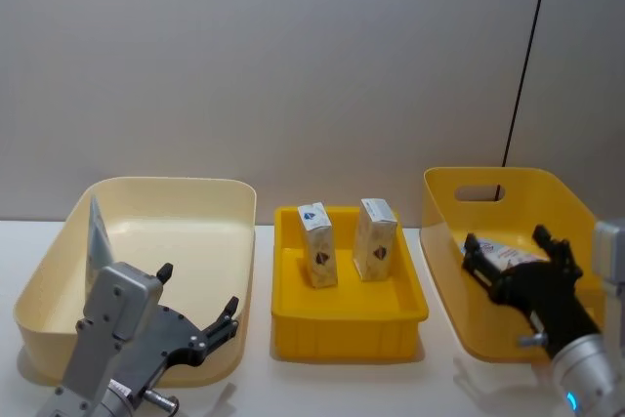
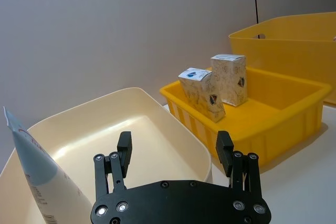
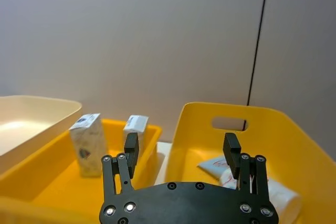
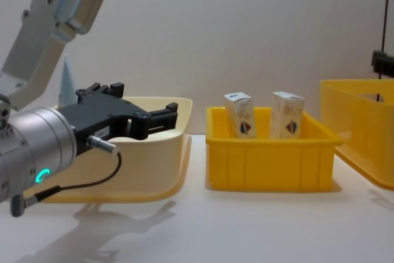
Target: Bimanual collaborative sorting of washing and personal care products
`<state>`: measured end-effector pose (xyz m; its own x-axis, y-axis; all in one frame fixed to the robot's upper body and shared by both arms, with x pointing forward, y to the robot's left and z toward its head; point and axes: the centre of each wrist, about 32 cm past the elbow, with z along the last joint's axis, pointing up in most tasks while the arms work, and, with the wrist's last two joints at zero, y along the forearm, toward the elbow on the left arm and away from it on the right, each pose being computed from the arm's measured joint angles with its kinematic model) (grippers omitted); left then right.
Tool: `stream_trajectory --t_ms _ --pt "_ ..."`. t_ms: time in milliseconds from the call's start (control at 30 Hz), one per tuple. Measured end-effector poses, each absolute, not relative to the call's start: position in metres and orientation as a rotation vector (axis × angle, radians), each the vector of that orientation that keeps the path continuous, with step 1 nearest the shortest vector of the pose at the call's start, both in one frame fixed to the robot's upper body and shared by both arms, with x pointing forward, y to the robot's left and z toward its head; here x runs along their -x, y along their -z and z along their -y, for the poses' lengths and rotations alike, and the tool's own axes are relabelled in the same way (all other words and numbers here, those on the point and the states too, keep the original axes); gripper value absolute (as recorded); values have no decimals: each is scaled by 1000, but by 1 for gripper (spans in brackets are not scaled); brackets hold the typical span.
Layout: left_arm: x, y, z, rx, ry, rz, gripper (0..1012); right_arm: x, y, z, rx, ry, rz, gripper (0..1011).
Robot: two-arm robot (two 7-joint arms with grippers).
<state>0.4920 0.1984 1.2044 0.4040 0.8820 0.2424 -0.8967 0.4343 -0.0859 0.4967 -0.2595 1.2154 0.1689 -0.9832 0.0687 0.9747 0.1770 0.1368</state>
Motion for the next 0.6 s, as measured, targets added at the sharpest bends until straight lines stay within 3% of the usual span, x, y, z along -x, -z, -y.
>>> stream_trajectory --t_ms 600 --pt "-492 -1204 -198 -61 -1124 268 1000 -448 -1191 239 -30 1243 84 1001"
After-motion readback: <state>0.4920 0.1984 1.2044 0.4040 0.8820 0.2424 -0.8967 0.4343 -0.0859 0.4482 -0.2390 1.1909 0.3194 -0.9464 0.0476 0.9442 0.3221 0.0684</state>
